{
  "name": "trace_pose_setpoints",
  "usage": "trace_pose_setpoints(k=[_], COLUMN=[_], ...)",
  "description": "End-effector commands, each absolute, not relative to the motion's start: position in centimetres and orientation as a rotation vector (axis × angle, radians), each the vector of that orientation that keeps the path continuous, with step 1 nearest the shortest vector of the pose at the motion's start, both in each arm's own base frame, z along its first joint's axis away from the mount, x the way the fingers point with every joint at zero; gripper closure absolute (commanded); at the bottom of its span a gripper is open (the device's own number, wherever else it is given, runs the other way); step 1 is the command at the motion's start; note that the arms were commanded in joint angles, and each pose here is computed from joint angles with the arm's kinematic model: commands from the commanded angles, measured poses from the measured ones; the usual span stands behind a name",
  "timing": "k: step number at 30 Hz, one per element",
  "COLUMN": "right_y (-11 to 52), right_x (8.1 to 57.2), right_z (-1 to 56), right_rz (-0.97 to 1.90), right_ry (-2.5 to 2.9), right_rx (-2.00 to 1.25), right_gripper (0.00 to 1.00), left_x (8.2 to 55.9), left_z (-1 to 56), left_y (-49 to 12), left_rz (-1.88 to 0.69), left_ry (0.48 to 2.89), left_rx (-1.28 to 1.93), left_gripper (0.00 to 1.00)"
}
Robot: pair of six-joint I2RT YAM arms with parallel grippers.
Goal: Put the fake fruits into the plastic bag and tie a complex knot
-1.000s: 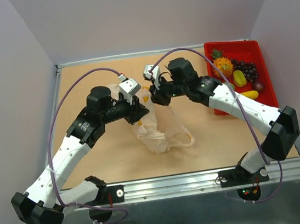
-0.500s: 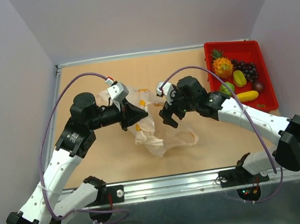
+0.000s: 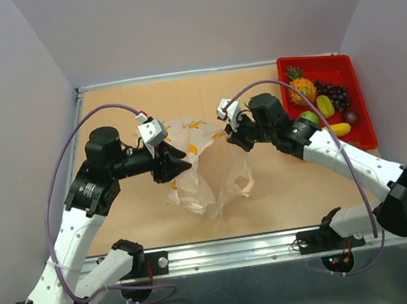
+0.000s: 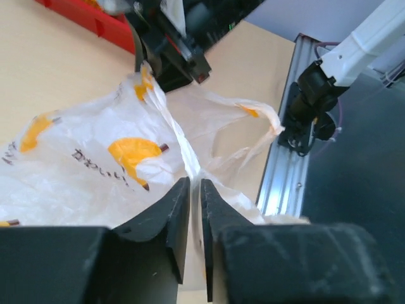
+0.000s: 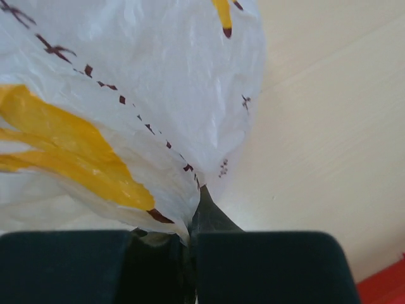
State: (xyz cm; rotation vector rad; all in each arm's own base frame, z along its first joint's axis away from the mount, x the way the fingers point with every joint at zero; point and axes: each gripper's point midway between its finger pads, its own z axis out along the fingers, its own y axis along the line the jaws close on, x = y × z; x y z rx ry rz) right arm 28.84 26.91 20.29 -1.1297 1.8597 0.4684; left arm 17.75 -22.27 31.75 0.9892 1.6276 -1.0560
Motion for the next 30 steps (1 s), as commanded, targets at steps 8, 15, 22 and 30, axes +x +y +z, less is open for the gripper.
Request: trace_pose_setpoints(k=[8, 15, 22, 30], right_y=[31.3, 32.0, 32.3, 32.7], right_x=[28.1, 30.4, 30.6, 30.4], right_z=[28.8, 28.6, 28.2, 27.3], right_rz=[0.649, 0.602, 0.616, 0.597], right_ry=[1.648, 1.755, 1.795, 1.84], right_rx=[-1.24, -1.141, -1.108, -1.085], right_gripper=[1.0, 1.0, 1.0, 1.0], left_x=[22.1, 22.7, 24.9, 23.5], left_z=[39.2, 37.1, 34.5, 35.7], left_y=[-20.4, -23.4, -24.3, -26.1], left_rz=[-0.67, -0.623, -0.572, -0.785], left_ry=[1.502, 1.572, 1.632, 1.567], left_rx=[0.927, 0.852, 0.678, 0.58], left_gripper=[0.01, 0.01, 0.01, 0.01])
